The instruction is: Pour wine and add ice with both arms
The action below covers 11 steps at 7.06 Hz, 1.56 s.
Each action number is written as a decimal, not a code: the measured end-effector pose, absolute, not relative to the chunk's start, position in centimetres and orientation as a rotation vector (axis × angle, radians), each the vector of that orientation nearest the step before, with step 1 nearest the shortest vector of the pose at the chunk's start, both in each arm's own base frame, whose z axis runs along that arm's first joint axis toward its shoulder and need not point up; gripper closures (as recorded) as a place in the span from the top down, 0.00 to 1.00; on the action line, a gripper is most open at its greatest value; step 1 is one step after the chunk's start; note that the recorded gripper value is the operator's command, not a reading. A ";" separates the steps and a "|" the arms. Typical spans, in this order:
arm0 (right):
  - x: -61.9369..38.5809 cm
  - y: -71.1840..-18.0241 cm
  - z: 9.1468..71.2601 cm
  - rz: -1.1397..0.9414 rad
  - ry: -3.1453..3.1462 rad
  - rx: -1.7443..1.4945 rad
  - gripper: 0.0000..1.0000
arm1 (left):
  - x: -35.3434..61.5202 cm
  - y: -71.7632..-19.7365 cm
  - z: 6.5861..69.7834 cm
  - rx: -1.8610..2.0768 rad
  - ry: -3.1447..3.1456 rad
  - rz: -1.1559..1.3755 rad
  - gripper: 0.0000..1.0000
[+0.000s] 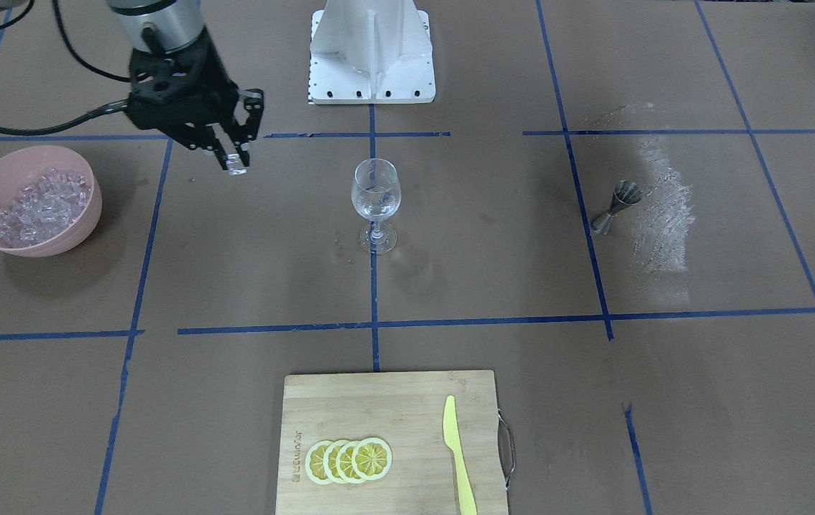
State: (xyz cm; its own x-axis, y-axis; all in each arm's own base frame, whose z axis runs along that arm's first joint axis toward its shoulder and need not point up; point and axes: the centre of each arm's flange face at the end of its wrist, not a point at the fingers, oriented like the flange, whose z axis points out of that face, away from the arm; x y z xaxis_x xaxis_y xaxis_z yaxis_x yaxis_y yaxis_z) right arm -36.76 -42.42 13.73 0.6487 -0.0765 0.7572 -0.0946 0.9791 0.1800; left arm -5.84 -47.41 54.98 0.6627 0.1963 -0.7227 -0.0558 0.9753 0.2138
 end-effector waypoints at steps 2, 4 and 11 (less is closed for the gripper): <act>-43.2 -41.3 8.0 0.123 -0.853 0.219 0.00 | -5.9 -47.4 54.7 0.184 0.835 0.145 1.00; -48.6 -41.3 4.4 0.150 -0.808 0.227 0.00 | -5.9 -47.3 54.6 0.186 0.835 0.146 1.00; -51.7 -40.2 5.0 0.129 -0.749 0.195 1.00 | -5.8 -47.3 54.6 0.187 0.835 0.147 1.00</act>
State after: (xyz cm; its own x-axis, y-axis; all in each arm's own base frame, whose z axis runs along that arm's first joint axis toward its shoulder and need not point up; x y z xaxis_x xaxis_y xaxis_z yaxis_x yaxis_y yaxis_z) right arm -51.74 -40.15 5.03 0.7256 0.0467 0.6866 -0.1852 0.9742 0.1293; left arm -5.84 -47.33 54.59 0.6626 0.2024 -0.7211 -0.0561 0.9735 0.2218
